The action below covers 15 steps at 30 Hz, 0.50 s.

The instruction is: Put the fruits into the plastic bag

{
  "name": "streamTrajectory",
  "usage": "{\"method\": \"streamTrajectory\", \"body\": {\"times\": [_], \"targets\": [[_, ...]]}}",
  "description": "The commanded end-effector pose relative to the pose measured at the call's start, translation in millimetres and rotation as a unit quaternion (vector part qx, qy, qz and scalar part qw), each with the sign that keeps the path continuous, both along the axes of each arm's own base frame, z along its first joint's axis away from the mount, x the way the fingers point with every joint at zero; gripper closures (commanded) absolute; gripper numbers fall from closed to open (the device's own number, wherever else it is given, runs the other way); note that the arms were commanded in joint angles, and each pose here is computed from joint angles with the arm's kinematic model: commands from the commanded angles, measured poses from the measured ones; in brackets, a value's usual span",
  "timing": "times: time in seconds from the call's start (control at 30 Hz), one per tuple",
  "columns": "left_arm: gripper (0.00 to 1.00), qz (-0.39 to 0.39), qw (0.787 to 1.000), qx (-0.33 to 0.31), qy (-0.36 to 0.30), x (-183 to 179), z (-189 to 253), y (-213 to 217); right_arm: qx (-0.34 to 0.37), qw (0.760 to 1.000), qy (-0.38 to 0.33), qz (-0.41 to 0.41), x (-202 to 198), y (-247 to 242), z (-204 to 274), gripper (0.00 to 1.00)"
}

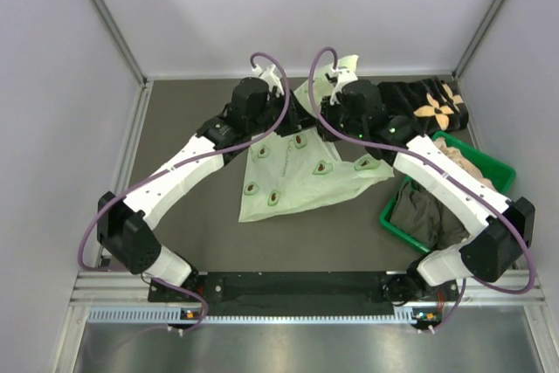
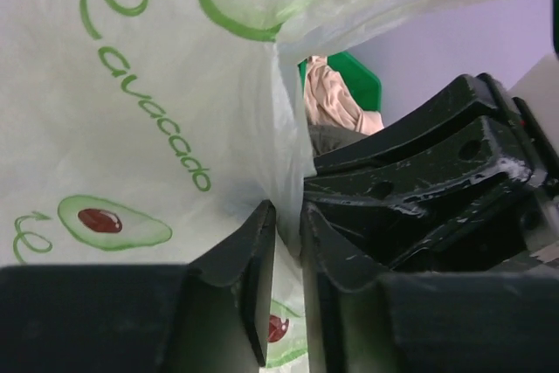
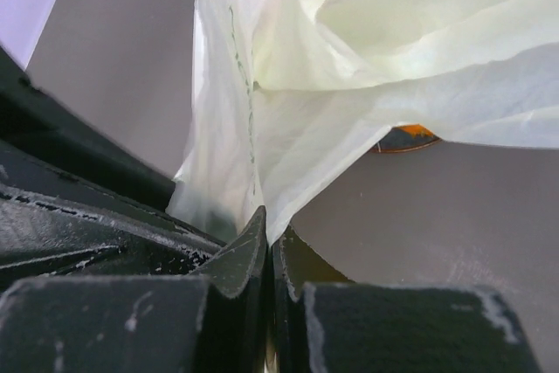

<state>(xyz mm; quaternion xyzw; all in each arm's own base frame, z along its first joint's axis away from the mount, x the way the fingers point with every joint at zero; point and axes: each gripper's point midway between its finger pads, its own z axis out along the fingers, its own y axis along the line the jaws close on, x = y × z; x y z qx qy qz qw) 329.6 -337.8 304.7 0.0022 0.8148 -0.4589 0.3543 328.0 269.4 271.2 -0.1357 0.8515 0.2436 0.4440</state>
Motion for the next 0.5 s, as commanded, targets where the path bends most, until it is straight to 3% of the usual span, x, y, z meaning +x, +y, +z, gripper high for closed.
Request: {"method": "streamTrajectory", "body": {"times": [0.0,0.03,0.17,0.3,0.47], "targets": [[0.85,0.033,0.999,-0.013,-0.031,20,7,3,0.037,0.998,-0.038,0.033,-15,9,34,1.0],[0.91,0.035,0.999,-0.014,-0.03,20,6,3,0.037,0.998,-0.038,0.033,-15,9,34,1.0],[1.0,0.04,0.999,-0.014,-0.032,18,7,7,0.033,0.998,-0.036,0.027,-16,5,32,1.0],[1.0,0.057,0.998,0.013,-0.034,16,4,20,0.022,0.999,-0.036,0.011,-14,-2,29,1.0],[1.0,0.104,0.989,0.1,-0.012,16,-16,64,-0.012,0.999,-0.037,-0.028,-5,-24,20,1.0]]}}
